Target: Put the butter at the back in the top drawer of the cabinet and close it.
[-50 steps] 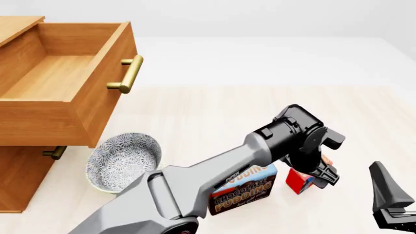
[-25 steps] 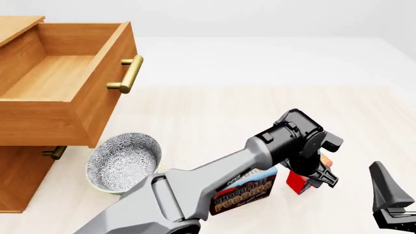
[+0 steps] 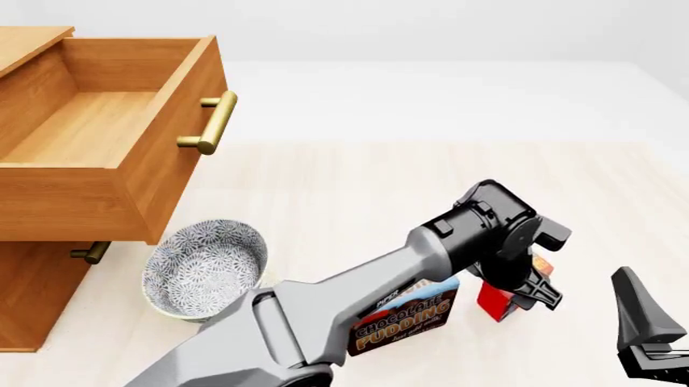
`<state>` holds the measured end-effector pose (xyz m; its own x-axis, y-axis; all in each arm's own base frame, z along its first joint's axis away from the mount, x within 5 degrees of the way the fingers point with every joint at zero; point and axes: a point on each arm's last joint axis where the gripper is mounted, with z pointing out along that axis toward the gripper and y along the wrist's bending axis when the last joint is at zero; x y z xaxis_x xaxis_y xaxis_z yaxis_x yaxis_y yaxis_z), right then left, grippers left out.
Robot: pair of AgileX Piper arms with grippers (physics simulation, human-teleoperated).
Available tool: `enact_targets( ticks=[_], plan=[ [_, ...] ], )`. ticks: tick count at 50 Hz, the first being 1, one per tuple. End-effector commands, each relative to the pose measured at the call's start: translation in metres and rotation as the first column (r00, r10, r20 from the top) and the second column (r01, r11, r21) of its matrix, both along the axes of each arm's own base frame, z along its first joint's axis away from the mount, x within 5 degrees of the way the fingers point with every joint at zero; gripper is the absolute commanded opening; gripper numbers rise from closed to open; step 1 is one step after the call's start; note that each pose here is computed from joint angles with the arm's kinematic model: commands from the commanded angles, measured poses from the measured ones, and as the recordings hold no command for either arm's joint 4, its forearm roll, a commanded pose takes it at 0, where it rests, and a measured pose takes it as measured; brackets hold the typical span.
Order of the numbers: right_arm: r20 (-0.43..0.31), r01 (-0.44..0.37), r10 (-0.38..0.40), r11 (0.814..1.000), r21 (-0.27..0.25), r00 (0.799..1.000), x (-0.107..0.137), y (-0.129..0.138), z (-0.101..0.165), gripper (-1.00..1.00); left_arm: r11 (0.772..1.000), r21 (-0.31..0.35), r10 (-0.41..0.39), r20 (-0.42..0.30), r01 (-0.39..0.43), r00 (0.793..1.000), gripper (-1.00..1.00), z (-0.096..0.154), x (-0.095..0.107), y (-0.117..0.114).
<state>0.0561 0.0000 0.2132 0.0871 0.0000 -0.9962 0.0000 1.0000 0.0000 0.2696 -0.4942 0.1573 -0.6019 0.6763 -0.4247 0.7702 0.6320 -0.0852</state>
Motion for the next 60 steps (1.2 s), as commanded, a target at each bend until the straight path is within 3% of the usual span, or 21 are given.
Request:
enact_targets(
  ticks=[1, 32, 60],
  plan=[
    [0.000, 0.000, 0.000, 1.000, 0.000, 1.000, 0.000, 0.000, 0.000, 1.00, 0.998, -0.064, -0.020, 0.042, 0.023, 0.999, -1.00, 0.029, -0.001, -0.001],
    [0.000, 0.000, 0.000, 1.000, 0.000, 1.000, 0.000, 0.000, 0.000, 1.00, 0.991, -0.132, -0.007, 0.097, 0.020, 0.995, -1.00, 0.081, 0.008, 0.016],
    [0.000, 0.000, 0.000, 1.000, 0.000, 1.000, 0.000, 0.000, 0.000, 1.00, 0.985, -0.172, 0.036, 0.147, -0.010, 0.988, -1.00, 0.133, 0.013, 0.075]
  ],
)
